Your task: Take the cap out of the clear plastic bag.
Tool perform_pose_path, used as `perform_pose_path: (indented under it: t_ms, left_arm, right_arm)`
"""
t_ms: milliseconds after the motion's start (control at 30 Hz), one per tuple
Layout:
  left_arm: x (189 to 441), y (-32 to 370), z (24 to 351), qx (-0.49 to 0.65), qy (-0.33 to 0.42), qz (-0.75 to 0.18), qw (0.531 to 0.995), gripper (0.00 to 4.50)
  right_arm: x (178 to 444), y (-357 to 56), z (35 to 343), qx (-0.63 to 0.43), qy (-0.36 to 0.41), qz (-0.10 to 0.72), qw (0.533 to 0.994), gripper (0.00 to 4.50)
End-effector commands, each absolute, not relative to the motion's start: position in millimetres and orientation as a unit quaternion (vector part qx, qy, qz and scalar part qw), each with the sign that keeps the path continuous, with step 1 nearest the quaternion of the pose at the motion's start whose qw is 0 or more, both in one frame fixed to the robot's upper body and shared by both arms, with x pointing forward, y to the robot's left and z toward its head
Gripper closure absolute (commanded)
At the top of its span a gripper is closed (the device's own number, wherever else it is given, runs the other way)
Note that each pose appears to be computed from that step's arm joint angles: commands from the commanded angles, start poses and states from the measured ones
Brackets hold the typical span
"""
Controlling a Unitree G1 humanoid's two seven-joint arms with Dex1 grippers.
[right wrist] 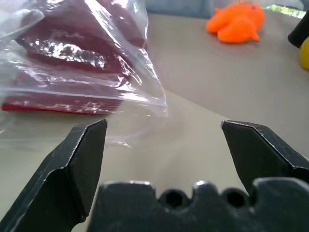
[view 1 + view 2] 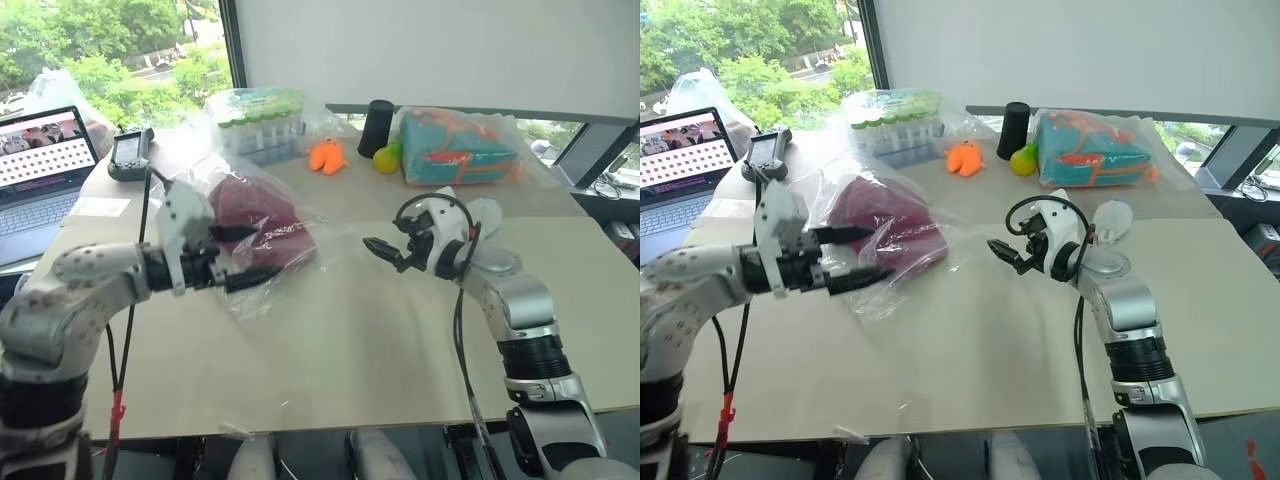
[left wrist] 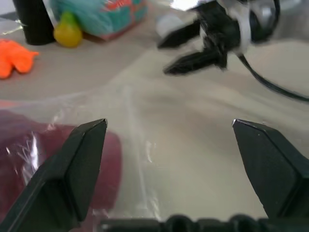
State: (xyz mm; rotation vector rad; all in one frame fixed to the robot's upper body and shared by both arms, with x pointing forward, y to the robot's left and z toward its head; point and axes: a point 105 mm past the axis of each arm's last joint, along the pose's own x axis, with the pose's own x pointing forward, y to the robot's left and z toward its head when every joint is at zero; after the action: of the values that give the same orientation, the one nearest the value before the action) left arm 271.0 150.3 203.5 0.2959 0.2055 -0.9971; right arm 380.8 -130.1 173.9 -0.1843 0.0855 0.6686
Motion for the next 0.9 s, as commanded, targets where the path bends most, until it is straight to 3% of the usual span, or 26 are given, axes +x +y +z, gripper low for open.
perform_pose_path:
  t_ms: [33,233,700,733,767,900]
  left_arm:
    - [265.9,146.4,187.7,0.215,0.115,-0.463,0.852,0.03]
    - [291.7,152.1,162.5,0.324,0.106,-0.394,0.853,0.03]
    - [325.1,152.4,147.7,0.378,0.101,-0.289,0.874,0.03]
    - [327.4,152.5,150.8,0.373,0.096,-0.281,0.879,0.56]
    - [328.8,151.5,153.9,0.368,0.092,-0.279,0.882,0.75]
    - [333.2,150.1,160.7,0.364,0.079,-0.268,0.888,2.22]
  right_arm:
    - [380.1,-132.4,191.7,-0.093,0.011,0.328,0.940,0.00]
    - [366.3,-126.8,191.8,-0.090,0.015,0.379,0.921,0.00]
    - [345.4,-109.3,186.1,-0.085,0.027,0.438,0.895,0.00]
    - [345.3,-109.2,185.6,-0.086,0.028,0.438,0.894,0.00]
    - [345.2,-108.8,185.4,-0.086,0.028,0.438,0.894,0.00]
    - [341.9,-105.6,183.4,-0.087,0.032,0.450,0.888,0.00]
